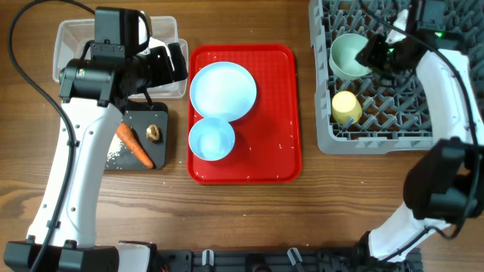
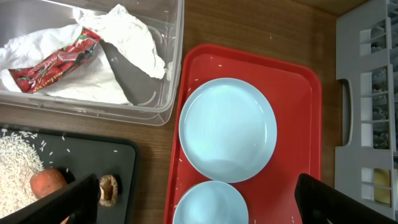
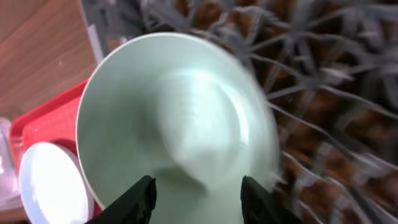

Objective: Sort waste into correct bins and load items into the dishwasher rack

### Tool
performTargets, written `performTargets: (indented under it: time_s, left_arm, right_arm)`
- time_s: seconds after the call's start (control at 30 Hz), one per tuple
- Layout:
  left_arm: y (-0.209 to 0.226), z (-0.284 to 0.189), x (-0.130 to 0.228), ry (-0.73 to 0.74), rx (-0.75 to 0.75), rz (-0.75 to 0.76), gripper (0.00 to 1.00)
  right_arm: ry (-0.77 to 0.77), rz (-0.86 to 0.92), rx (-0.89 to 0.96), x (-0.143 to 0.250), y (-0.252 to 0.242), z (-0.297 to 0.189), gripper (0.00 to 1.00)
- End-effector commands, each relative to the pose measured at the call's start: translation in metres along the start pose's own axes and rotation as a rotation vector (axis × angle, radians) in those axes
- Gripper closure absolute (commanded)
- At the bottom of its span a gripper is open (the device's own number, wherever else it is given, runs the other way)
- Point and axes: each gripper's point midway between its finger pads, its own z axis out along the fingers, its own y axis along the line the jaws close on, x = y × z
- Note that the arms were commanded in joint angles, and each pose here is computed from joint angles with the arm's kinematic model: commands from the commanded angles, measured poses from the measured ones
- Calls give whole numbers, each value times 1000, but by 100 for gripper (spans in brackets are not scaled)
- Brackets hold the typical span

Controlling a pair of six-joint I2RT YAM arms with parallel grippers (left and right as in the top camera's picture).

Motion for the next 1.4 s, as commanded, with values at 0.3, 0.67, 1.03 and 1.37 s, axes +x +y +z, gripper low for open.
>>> performTargets:
  time_s: [0.3, 0.67, 1.03, 1.37]
  left_arm:
    - [4, 4, 1, 9, -12, -9, 0]
    - [4, 4, 1, 9, -12, -9, 0]
    - [4, 4, 1, 9, -12, -9, 0]
    - [4, 4, 1, 9, -12, -9, 0]
  right_arm:
    - [-23, 43, 64, 0, -29, 6, 52]
    - [69, 13, 67, 17, -28, 42, 58]
    - [-48, 12, 54, -13, -29, 24, 96]
    - [-558, 52, 528, -96, -71, -104, 96]
